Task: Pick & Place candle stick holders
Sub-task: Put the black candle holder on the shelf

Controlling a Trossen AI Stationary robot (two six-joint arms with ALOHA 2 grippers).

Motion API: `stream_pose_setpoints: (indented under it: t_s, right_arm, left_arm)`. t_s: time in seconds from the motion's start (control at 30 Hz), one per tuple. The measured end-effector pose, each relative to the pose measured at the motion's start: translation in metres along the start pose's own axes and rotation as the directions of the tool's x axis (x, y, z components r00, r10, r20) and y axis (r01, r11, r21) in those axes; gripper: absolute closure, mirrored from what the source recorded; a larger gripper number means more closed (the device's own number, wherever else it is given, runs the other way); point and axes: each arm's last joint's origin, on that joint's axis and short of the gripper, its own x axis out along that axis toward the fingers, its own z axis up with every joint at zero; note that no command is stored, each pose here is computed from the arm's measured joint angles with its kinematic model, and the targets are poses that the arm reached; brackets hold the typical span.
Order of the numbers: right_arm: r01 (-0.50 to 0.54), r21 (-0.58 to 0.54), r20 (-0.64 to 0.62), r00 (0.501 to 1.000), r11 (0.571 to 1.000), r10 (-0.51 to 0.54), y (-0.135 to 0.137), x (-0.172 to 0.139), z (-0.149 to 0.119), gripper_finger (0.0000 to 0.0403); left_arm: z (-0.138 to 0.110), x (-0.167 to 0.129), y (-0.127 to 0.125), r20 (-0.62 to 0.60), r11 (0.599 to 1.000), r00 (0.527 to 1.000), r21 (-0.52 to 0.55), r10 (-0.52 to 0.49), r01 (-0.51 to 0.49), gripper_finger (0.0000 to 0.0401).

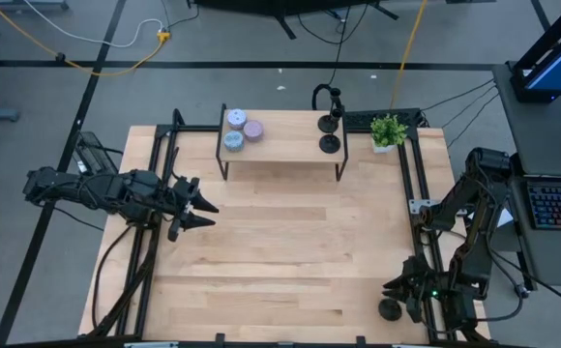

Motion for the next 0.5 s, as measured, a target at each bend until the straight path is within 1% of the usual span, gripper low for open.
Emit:
stream_pose_setpoints:
  t_s: [0.1, 0.27, 0.4, 0.5]
  right_arm:
    - [-0.003, -0.01, 0.007, 1.0, 1.0, 0.003, 0.0, -0.001, 0.001, 0.0326]
    - [-0.015, -0.012, 0.054, 0.998, 1.0, 0.016, 0.0, -0.001, 0.003, 0.0326]
    - [-0.021, -0.003, 0.086, 0.996, 1.0, 0.021, 0.001, -0.001, 0.01, 0.0311]
    - [-0.015, -0.03, 0.1, 0.995, 0.999, 0.018, 0.002, -0.001, 0.017, 0.0317]
  left_arm:
    - [0.0, 0.0, 0.0, 0.001, 1.0, 1.0, 0.0, 0.0, 0.0, 0.0212]
    - [0.0, 0.0, 0.0, 0.001, 1.0, 1.0, 0.0, 0.0, 0.0, 0.0212]
    - [0.0, 0.0, 0.0, 0.001, 1.0, 1.0, 0.0, 0.0, 0.0, 0.0212]
    - [0.0, 0.0, 0.0, 0.003, 1.0, 1.0, 0.0, 0.0, 0.0, 0.0212]
